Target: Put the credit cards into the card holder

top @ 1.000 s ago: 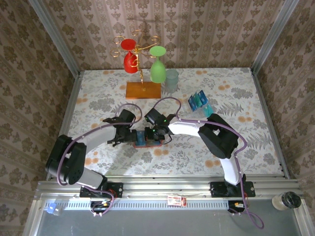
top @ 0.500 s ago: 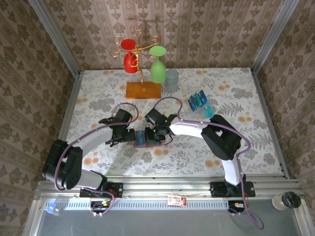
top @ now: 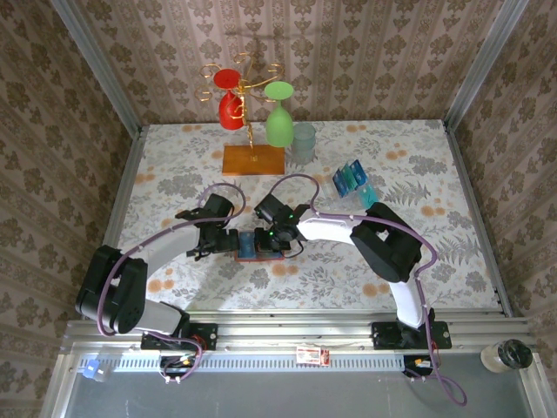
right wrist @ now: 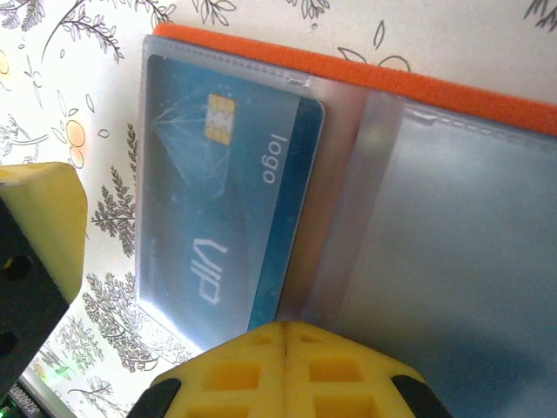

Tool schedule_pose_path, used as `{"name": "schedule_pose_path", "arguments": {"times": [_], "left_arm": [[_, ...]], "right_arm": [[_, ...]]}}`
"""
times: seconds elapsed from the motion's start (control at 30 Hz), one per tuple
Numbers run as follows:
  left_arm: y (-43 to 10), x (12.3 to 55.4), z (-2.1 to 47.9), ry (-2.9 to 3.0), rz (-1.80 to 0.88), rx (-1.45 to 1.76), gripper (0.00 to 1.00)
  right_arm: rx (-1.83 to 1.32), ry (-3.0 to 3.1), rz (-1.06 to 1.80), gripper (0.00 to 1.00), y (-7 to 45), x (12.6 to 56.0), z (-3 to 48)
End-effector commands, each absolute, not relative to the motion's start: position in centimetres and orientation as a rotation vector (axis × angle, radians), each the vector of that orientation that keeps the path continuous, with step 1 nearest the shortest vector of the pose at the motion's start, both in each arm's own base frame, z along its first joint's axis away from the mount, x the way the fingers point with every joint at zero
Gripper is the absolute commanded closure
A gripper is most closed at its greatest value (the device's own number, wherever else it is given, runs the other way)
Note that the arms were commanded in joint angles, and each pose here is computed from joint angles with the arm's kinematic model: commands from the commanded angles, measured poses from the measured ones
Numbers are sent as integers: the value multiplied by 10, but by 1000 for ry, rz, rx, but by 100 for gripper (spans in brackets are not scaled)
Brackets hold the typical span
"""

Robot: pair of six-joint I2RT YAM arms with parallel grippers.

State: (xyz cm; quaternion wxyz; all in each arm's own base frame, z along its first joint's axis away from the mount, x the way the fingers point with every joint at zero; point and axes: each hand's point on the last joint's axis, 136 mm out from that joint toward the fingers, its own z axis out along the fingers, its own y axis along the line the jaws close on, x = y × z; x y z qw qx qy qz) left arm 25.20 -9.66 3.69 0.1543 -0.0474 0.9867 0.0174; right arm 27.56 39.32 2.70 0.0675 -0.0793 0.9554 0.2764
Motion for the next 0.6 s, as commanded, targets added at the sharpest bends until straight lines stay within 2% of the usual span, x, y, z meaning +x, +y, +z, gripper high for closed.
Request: {"name": "schedule_pose_path", "arguments": {"times": [0.0,0.2,0.4,0.57], "left_arm": [[-96,246,32,2852,56,-124,0],[-97,245,33,2841,40,-128,0],[-100,247,37,2828,20,-122,0],[-102,248,44,2805,-4,-119,0]], "right_arm": [[-237,2884,867,98,402,274,30],[-243,2856,874,93,398,273,47],[-247,2814,838,78,384,274,67],[-242,2787,764,72,361,279,80]]}}
